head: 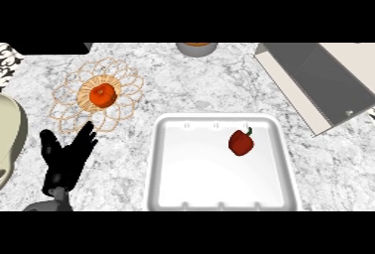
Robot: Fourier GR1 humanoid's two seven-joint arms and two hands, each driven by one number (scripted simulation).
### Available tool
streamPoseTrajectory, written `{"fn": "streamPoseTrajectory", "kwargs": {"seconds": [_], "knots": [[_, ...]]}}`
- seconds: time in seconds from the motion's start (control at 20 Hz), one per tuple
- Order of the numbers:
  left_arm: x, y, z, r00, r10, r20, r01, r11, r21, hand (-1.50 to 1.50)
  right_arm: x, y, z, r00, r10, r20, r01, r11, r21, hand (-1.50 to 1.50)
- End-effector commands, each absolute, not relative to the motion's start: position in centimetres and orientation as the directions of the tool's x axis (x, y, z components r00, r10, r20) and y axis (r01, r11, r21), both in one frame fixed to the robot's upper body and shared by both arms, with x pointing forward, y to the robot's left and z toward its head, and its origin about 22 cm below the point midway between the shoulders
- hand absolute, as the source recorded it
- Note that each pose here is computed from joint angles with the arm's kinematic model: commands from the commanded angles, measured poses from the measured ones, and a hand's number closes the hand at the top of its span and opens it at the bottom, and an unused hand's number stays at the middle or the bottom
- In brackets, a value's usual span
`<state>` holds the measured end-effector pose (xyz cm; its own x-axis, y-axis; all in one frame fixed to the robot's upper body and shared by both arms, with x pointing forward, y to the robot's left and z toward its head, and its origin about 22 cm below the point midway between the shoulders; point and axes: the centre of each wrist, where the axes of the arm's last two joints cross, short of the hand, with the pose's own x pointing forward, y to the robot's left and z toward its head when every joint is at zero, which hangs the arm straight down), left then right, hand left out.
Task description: Pick the lemon from the tray and place it in the tiered shelf
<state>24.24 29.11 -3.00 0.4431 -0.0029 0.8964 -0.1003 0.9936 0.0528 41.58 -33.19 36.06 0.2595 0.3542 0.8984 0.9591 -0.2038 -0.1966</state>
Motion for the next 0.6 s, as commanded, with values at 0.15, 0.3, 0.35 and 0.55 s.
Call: {"fn": "streamPoseTrajectory", "kwargs": {"seconds": [0.15,0.3,0.35,0.55], "knots": [[23.1,29.6,-4.5,0.478,0.011,0.878,-0.127,0.99,0.056,0.0,37.2,-33.8,36.7,0.116,0.209,0.971,0.955,-0.291,-0.052,-1.5],[23.1,30.4,-4.0,0.466,0.015,0.885,-0.132,0.99,0.053,0.0,35.0,-32.2,36.5,0.1,0.192,0.976,0.96,-0.278,-0.043,-1.5],[23.2,31.1,-3.4,0.465,0.02,0.885,-0.139,0.989,0.051,0.0,33.6,-32.7,37.1,0.081,0.204,0.976,0.968,-0.251,-0.028,-1.5],[23.1,31.1,-3.3,0.467,0.015,0.884,-0.141,0.988,0.058,0.0,29.9,-30.6,35.5,0.08,0.227,0.971,0.972,-0.234,-0.026,-1.5]]}}
